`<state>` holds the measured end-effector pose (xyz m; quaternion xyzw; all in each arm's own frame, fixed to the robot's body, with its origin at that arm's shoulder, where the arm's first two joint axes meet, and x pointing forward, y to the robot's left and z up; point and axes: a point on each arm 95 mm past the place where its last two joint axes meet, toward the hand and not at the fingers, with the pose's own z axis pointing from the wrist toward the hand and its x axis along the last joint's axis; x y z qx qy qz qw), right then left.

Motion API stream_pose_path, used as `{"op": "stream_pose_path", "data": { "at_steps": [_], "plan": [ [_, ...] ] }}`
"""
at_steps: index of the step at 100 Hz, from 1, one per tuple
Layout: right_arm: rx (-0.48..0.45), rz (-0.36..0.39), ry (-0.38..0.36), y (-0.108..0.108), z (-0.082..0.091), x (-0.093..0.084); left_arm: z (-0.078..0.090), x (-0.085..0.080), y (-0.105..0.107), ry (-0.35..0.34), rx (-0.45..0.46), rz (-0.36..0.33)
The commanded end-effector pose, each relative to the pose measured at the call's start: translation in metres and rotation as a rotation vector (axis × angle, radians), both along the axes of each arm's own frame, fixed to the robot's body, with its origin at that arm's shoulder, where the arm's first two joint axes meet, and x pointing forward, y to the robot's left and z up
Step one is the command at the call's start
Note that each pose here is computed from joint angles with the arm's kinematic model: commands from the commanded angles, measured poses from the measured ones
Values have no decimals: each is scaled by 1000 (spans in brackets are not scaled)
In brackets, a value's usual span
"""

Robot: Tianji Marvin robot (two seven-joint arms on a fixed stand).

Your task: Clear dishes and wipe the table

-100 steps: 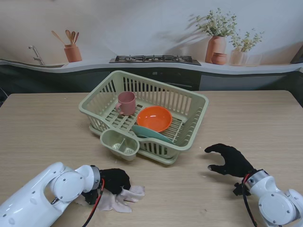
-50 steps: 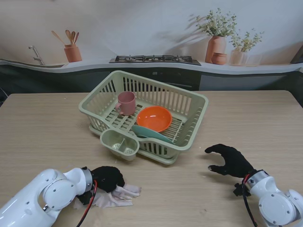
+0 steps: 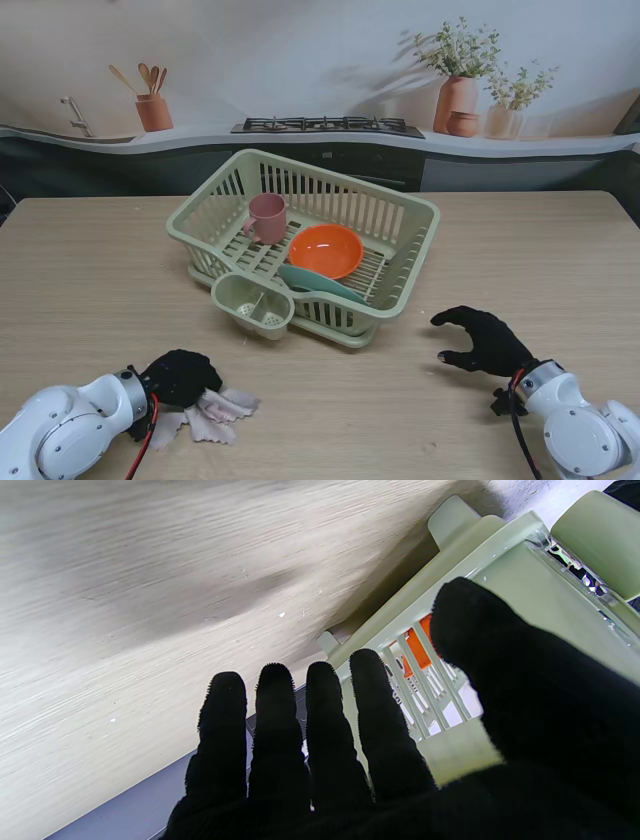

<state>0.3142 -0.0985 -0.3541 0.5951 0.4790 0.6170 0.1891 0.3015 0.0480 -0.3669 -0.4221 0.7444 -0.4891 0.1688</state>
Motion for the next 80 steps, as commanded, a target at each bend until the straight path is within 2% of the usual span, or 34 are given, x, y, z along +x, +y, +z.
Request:
{"op": "stream_pose_path", "data": {
  "at_steps": [1,12,22,53,80],
  "plan": [
    [-7,13,10,2,-1,-1,-20,-9,7,83,27,3],
    [-6,13,9,2,-1,-1,-19,-5,0,101,12,-15],
    [-4,11,9,2,-1,-2,-18,-1,-11,144,6,-38],
    [-1,9,-1,-1,0,-3,-14,23,-64,316,-34,-117],
    [0,2,-4,-4,0,-4,-16,33,-95,396,-83,-117]
  ]
}}
